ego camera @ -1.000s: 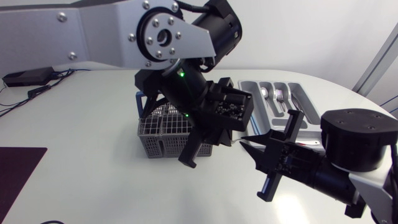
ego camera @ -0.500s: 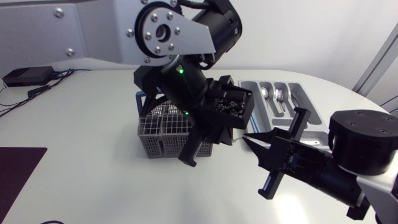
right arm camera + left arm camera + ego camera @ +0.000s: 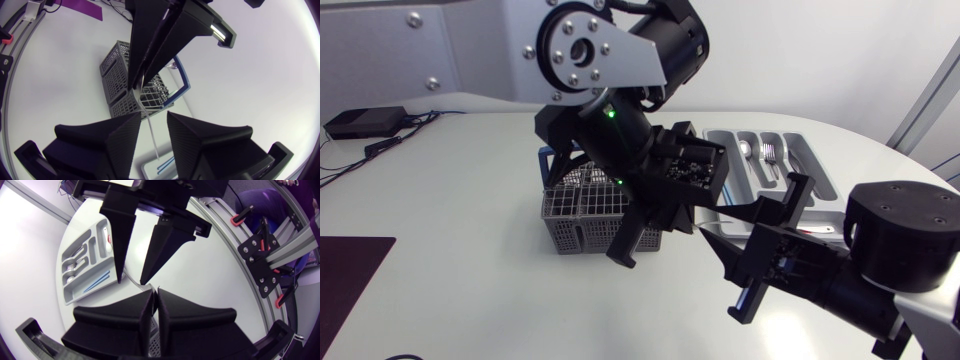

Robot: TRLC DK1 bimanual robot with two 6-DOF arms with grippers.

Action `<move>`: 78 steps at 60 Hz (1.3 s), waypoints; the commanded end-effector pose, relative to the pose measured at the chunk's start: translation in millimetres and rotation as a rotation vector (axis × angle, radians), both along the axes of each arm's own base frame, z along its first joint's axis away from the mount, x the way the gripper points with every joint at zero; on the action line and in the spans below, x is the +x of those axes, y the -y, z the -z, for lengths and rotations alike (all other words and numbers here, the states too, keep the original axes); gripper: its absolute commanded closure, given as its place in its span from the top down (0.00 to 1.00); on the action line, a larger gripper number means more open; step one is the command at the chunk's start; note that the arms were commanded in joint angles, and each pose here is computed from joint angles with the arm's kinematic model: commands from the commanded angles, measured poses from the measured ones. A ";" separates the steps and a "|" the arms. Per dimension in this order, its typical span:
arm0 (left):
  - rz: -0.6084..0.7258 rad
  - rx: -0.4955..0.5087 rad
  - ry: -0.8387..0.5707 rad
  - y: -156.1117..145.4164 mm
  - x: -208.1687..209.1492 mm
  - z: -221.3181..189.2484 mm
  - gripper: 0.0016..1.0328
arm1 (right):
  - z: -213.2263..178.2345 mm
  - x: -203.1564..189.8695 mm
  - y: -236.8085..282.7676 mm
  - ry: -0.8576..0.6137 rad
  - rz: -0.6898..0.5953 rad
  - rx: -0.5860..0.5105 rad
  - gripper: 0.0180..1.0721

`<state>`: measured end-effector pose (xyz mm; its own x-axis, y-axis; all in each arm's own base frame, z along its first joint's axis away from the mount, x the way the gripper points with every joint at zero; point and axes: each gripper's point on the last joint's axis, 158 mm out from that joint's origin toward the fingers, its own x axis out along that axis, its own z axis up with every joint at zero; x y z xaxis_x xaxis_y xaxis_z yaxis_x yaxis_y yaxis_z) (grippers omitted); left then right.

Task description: Unload the cutlery basket into the drawer organizer.

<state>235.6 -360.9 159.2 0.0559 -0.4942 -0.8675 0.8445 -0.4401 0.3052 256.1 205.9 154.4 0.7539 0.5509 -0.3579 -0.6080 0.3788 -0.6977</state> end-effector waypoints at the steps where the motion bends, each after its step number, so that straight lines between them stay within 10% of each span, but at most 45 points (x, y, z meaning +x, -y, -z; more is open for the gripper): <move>1: 0.001 -0.019 -0.007 4.1 -0.6 -7.6 0.03 | 11.0 0.8 -0.3 -0.022 0.013 -0.002 0.22; 37: -0.005 -0.027 -0.013 2.1 0.4 -10.7 0.03 | 23.9 -3.0 -1.1 -0.035 0.011 -0.028 0.06; 41: -0.018 -0.034 -0.012 2.4 3.3 -13.0 0.20 | 23.8 -3.7 -0.4 -0.035 0.011 -0.028 0.06; 51: -0.062 -0.055 -0.010 0.8 13.4 -22.5 0.96 | 30.8 -7.5 4.5 -0.046 0.012 -0.043 0.06; 78: -0.322 -0.204 -0.045 -37.9 58.0 -49.3 0.96 | 47.0 27.7 116.6 -0.019 0.174 -0.065 0.06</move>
<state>292.5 -334.5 206.8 0.1799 -0.6069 -0.7742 0.9283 -0.1557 0.3378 278.3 116.4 114.6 0.8055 0.4377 -0.3994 -0.5788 0.4368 -0.6886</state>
